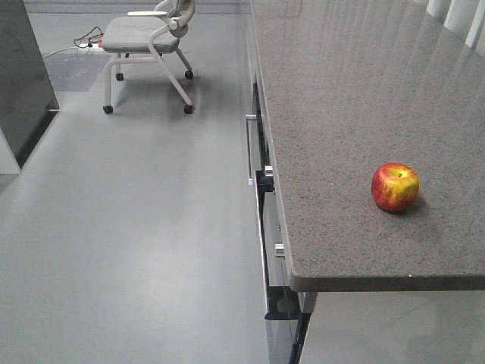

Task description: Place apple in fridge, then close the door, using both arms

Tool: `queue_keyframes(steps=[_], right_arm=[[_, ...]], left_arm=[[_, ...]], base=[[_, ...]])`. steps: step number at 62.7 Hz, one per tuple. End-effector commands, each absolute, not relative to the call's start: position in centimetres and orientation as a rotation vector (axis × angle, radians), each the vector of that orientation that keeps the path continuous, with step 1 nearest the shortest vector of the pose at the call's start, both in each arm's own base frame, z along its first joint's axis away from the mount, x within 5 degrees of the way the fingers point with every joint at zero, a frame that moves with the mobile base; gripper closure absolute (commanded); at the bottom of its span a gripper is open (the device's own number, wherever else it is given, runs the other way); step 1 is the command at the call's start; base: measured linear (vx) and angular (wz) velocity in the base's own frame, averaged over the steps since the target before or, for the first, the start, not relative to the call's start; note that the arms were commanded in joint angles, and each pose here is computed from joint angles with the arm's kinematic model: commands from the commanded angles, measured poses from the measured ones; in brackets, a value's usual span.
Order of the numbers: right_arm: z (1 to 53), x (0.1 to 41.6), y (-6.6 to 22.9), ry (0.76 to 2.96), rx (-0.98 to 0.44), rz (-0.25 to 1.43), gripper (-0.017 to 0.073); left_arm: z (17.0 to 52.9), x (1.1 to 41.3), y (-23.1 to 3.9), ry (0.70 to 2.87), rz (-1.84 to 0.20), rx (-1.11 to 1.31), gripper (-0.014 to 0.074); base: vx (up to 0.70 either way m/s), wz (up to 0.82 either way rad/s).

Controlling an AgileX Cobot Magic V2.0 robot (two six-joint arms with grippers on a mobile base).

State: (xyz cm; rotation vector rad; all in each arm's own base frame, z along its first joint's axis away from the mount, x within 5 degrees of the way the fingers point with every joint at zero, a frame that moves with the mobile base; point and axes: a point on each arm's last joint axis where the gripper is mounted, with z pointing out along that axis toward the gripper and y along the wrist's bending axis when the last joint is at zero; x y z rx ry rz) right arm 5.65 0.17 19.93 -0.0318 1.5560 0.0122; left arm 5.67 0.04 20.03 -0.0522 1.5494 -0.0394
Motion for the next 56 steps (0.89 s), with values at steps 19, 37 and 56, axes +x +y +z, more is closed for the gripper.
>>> queue_keyframes(steps=[19, 37, 56], right_arm=[[20.2, 5.6, 0.1, 1.483, -0.03, 0.005, 0.0563], [20.3, 5.6, 0.1, 1.478, -0.024, 0.011, 0.0563], [26.3, 4.6, 0.2, 1.444, -0.046, -0.006, 0.0563]], left_arm=[[20.1, 5.6, 0.1, 1.48, -0.039, -0.06, 0.06], [20.1, 5.6, 0.1, 1.48, -0.039, -0.06, 0.06], [20.1, 5.6, 0.1, 1.48, -0.039, -0.06, 0.06]], base=[[0.0, 0.0], [0.0, 0.0], [0.0, 0.0]])
